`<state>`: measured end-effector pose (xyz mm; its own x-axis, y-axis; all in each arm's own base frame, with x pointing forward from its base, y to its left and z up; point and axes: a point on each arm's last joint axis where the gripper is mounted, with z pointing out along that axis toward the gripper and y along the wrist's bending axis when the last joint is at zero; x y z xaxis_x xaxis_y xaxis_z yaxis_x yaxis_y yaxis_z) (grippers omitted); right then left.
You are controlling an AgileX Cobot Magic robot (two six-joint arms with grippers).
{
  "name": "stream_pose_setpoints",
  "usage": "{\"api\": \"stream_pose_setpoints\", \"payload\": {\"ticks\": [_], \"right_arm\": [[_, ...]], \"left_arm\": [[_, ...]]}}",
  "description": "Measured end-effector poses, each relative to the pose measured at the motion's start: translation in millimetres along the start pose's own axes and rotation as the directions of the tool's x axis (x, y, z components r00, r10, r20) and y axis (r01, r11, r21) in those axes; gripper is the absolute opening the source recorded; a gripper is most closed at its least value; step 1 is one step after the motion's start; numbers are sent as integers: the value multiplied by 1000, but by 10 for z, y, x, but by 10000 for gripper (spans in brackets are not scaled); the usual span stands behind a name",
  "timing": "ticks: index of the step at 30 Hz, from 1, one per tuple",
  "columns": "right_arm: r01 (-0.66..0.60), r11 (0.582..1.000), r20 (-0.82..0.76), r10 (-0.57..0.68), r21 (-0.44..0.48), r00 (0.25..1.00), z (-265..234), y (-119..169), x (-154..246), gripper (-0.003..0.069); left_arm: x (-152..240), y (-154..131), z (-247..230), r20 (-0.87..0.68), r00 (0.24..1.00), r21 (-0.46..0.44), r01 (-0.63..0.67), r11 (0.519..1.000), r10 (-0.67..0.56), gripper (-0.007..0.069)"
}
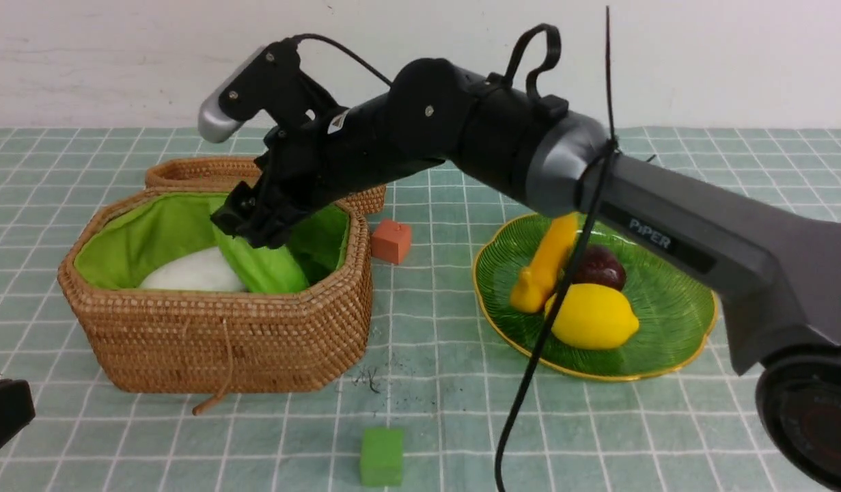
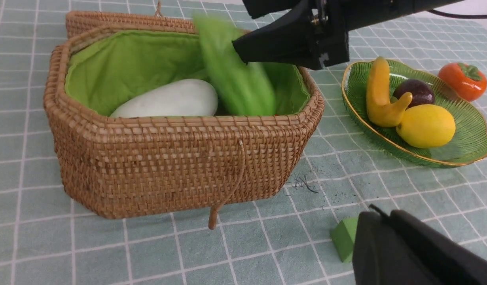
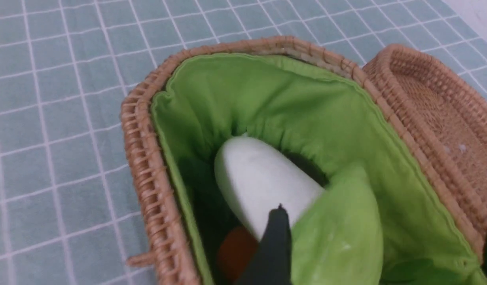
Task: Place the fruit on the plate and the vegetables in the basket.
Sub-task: Take a chayote with your right arm and place it on the basket on the left, then grab a tomato with your right arm and place it on the plate on the right.
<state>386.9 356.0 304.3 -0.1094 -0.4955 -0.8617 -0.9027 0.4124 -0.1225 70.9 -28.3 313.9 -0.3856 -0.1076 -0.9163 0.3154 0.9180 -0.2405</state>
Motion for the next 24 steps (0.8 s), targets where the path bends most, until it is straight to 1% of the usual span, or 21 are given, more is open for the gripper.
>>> {"api": "stream_pose_setpoints", "payload": {"ticks": [2, 4, 5, 7, 8, 9, 10, 11, 12, 13, 14, 15, 16, 17, 18, 19, 20, 21, 22, 24], "right_arm": [[-31, 999, -55, 30, -22, 998, -242, -14, -81, 671], [-64, 998, -110, 63, -5, 992, -543, -54, -174, 646], [-87, 996, -153, 89, 22, 984, -739, -106, -204, 619], [-139, 981, -245, 168, 135, 955, -1144, -285, -199, 540], [-148, 977, -263, 184, 151, 947, -1196, -328, -174, 530], [-187, 935, -325, 285, 301, 902, -1517, -558, -83, 433], [-211, 897, -351, 356, 389, 866, -1674, -721, 19, 377], [-237, 848, -357, 432, 474, 828, -1809, -899, 140, 321], [-240, 831, -359, 453, 502, 816, -1864, -969, 190, 311], [-289, 753, -334, 554, 591, 763, -1992, -1189, 381, 244], [-340, 665, -292, 651, 665, 701, -2144, -1429, 618, 204], [-346, 659, -290, 658, 667, 695, -2133, -1430, 631, 198], [-408, 550, -231, 759, 729, 609, -2297, -1676, 938, 176], [-463, 461, -186, 831, 757, 524, -2410, -1861, 1235, 174], [-476, 450, -183, 843, 756, 506, -2405, -1885, 1295, 176], [-514, 401, -156, 877, 759, 454, -2457, -1975, 1463, 190], [-579, 310, -102, 926, 754, 364, -2542, -2144, 1784, 233], [-638, 243, -52, 951, 730, 303, -2573, -2278, 2037, 289], [-669, 204, -16, 961, 715, 276, -2603, -2360, 2184, 327], [-717, 156, 27, 971, 679, 237, -2602, -2473, 2413, 411]], "left_arm": [[-10, -7, 0, 11, 1000, 8, -5, 1000, 5, 21], [-27, -21, -1, 30, 999, 23, -19, 1000, 18, 21], [-40, -33, -1, 45, 998, 35, -33, 999, 31, 21], [-76, -67, -6, 89, 994, 68, -71, 995, 64, 21], [-88, -78, -8, 103, 992, 79, -79, 994, 71, 21], [-116, -110, -14, 139, 985, 107, -114, 988, 99, 21], [-131, -128, -19, 160, 981, 123, -131, 984, 110, 21], [-140, -140, -22, 172, 978, 133, -140, 981, 116, 21], [-140, -140, -22, 172, 978, 133, -140, 981, 116, 21], [-148, -156, -26, 185, 975, 147, -151, 978, 123, 21], [-146, -161, -26, 184, 975, 152, -154, 976, 125, 21], [-146, -161, -26, 184, 975, 153, -154, 976, 125, 21], [-142, -163, -26, 180, 976, 155, -152, 976, 123, 21], [-135, -159, -24, 172, 977, 153, -152, 977, 125, 21], [-135, -159, -24, 172, 977, 153, -151, 977, 125, 21], [-132, -158, -24, 168, 978, 152, -149, 977, 123, 21], [-125, -153, -22, 159, 979, 148, -148, 978, 124, 21], [-115, -147, -19, 148, 981, 142, -147, 979, 126, 21], [-109, -143, -18, 141, 982, 139, -147, 979, 127, 21], [-102, -138, -16, 132, 983, 134, -146, 980, 129, 21]]}}
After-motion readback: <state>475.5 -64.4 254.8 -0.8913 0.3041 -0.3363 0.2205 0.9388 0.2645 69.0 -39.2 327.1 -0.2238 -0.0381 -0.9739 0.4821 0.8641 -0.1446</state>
